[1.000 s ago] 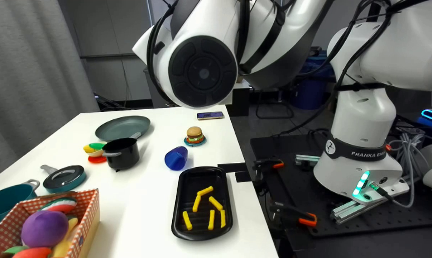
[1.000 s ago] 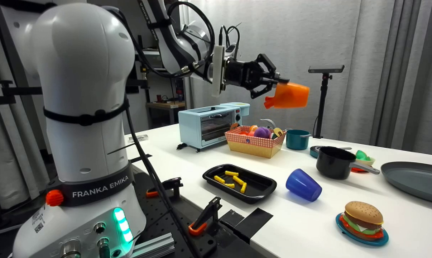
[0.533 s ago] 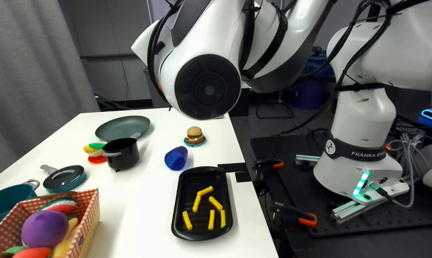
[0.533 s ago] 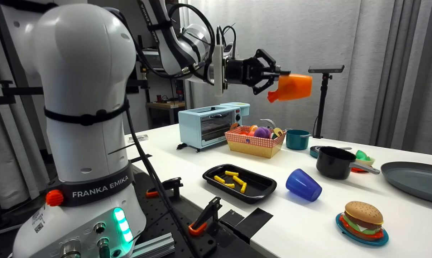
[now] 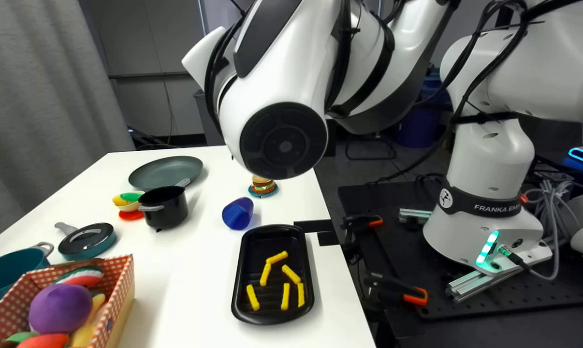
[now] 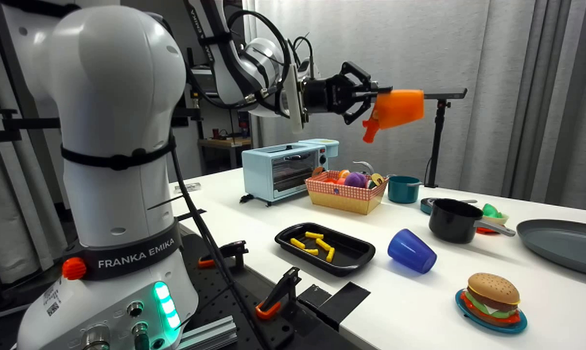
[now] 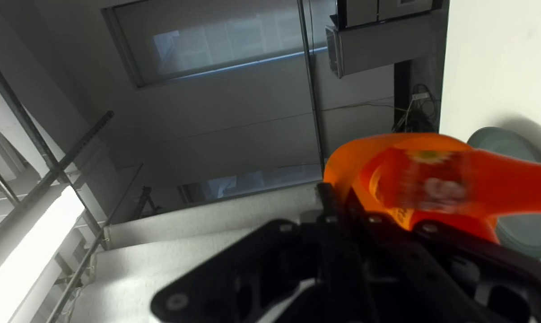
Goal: Pour the contents of the orange cup onto the tray
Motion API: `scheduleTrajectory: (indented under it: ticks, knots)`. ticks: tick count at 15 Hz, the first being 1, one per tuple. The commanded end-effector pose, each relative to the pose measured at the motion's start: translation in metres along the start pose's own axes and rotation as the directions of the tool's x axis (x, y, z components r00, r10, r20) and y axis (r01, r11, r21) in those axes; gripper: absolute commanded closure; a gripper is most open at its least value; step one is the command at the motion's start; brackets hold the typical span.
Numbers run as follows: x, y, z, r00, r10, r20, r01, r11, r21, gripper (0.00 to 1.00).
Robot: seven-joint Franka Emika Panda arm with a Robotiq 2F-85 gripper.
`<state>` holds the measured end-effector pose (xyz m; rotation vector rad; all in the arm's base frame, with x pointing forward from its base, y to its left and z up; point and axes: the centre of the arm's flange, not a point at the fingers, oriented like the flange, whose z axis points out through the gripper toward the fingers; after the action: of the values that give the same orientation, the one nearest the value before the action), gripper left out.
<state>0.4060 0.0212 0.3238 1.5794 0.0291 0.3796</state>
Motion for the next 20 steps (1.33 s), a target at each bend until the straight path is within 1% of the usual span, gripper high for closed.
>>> scheduleTrajectory:
  ticks: [1, 3, 5, 8, 20]
  knots:
    - [-0.0011, -0.0029, -0.0023, 0.999, 0.031, -0.006, -0.031, 0.999, -0.043, 0.99]
    - [-0.0011, -0.0038, -0.0021, 0.999, 0.033, -0.009, -0.033, 0.999, -0.042, 0.99]
    - [-0.002, -0.0049, -0.0023, 0.999, 0.038, 0.004, -0.038, 0.999, -0.036, 0.99]
    - [-0.0019, -0.0057, -0.0021, 0.999, 0.039, -0.004, -0.039, 0.999, -0.038, 0.99]
    - [-0.0036, -0.0079, -0.0019, 0.999, 0.045, 0.027, -0.045, 0.999, -0.008, 0.99]
